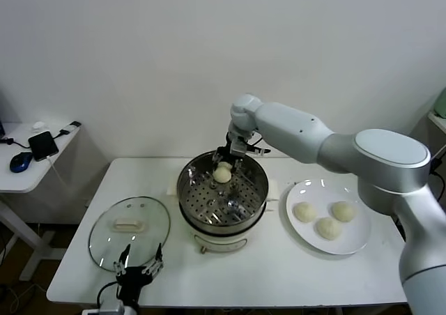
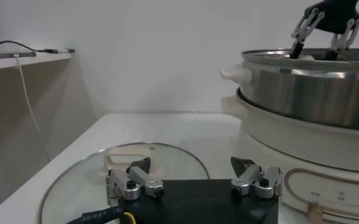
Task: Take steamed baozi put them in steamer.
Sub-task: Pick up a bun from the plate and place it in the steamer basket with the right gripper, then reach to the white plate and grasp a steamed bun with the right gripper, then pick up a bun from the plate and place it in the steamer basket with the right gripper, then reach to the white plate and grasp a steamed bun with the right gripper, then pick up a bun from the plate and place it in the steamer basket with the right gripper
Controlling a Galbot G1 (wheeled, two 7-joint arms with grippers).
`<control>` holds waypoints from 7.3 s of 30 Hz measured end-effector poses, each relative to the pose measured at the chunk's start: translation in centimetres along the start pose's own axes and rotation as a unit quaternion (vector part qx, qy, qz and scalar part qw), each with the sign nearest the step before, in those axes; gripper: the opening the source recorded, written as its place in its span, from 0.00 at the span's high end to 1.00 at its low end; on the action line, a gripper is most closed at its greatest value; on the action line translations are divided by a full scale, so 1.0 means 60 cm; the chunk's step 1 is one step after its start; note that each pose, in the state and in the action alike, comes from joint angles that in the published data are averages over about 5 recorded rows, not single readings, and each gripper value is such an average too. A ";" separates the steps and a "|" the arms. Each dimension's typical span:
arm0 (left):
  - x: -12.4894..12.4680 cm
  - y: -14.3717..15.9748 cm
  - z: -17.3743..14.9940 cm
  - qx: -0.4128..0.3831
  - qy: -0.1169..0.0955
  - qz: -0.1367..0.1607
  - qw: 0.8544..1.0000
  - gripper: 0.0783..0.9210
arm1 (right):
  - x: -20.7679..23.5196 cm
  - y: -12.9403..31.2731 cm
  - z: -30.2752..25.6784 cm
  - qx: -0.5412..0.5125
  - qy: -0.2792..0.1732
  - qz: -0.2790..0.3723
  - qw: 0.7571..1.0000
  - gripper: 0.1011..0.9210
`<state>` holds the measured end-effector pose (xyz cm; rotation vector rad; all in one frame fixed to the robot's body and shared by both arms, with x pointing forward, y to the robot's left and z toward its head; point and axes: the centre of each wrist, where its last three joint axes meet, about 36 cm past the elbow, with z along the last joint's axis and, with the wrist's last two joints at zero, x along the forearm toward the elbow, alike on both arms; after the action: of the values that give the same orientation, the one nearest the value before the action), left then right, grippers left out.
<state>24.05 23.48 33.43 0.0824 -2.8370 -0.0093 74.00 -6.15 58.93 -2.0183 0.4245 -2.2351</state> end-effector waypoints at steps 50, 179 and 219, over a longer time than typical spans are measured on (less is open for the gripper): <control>0.007 0.000 -0.003 0.009 -0.002 -0.007 1.000 0.12 | 0.004 0.500 -0.096 -0.652 0.049 -0.056 0.755 0.12; 0.028 -0.013 -0.019 0.000 -0.021 0.001 1.000 0.12 | 0.052 0.570 -0.167 -0.628 0.062 -0.111 0.768 0.12; 0.034 -0.025 -0.025 -0.007 -0.021 0.011 1.000 0.12 | 0.181 0.417 -0.067 -0.578 0.064 -0.029 0.813 0.31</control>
<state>22.61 21.84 35.43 0.0488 -2.8786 -0.0262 66.01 -32.32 62.22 -2.2076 2.1952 -2.3573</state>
